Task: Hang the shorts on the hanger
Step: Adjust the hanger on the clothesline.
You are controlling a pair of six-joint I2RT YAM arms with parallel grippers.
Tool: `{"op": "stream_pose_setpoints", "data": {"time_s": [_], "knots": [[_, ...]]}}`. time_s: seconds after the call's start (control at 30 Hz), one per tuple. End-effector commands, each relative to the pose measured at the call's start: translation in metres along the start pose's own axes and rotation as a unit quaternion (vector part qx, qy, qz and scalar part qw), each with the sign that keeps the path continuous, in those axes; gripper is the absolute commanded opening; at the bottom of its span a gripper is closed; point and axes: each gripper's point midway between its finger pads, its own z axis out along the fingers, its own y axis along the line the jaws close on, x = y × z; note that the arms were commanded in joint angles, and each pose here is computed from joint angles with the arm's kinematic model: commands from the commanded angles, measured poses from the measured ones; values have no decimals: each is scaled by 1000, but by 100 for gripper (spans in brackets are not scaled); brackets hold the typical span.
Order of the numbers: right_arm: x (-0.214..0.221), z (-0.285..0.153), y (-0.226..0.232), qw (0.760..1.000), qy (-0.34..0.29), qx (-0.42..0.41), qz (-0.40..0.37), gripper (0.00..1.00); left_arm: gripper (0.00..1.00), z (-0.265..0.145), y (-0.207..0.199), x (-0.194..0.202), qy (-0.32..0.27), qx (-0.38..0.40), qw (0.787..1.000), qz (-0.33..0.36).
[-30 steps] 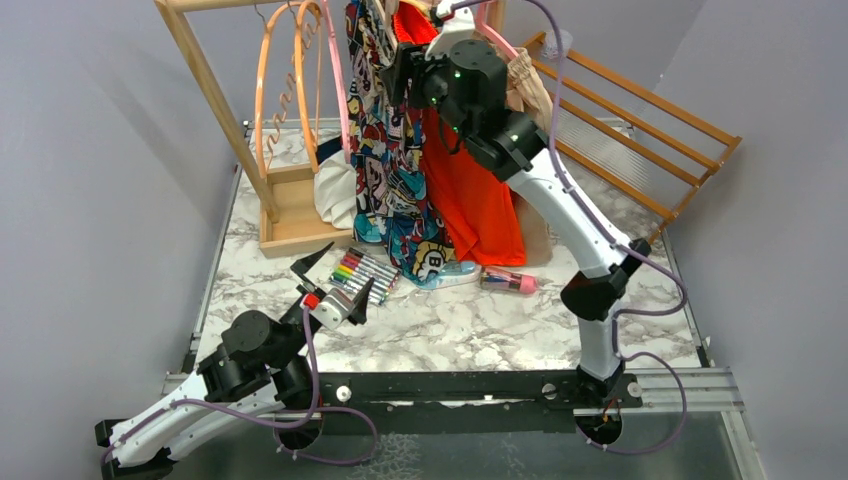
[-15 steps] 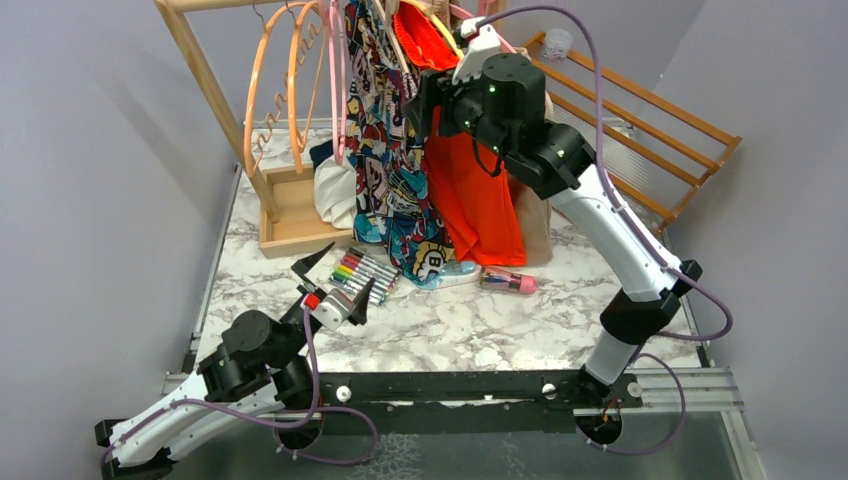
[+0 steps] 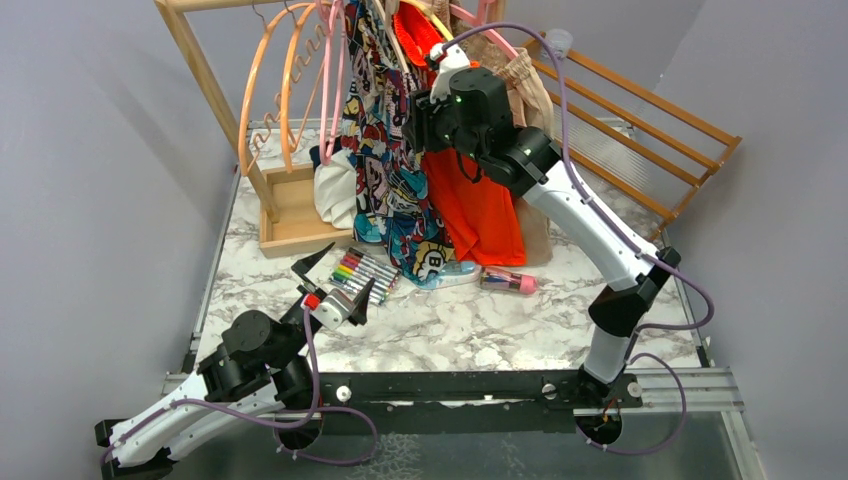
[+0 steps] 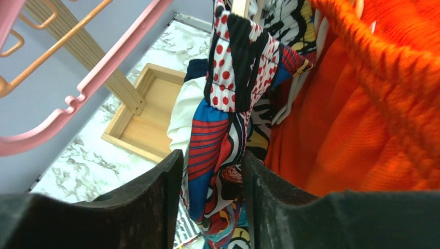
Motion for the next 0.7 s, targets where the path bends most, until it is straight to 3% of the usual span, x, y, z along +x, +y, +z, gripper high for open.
{"op": "stream_pose_setpoints", "data": {"time_s": [0.0,0.3,0.67], "knots": [[-2,3,-7,1000,-1,17,-7,40,99,1,-2,-1,-7,3,1000,-2],[-35,-29,-12,999,-33,24,-5,5,99,1,-1,0,-5,1,1000,-2],[-53,-67,-10,999,-41,11,25,3,99,2,-1,2,2,-1,1000,-3]]}}
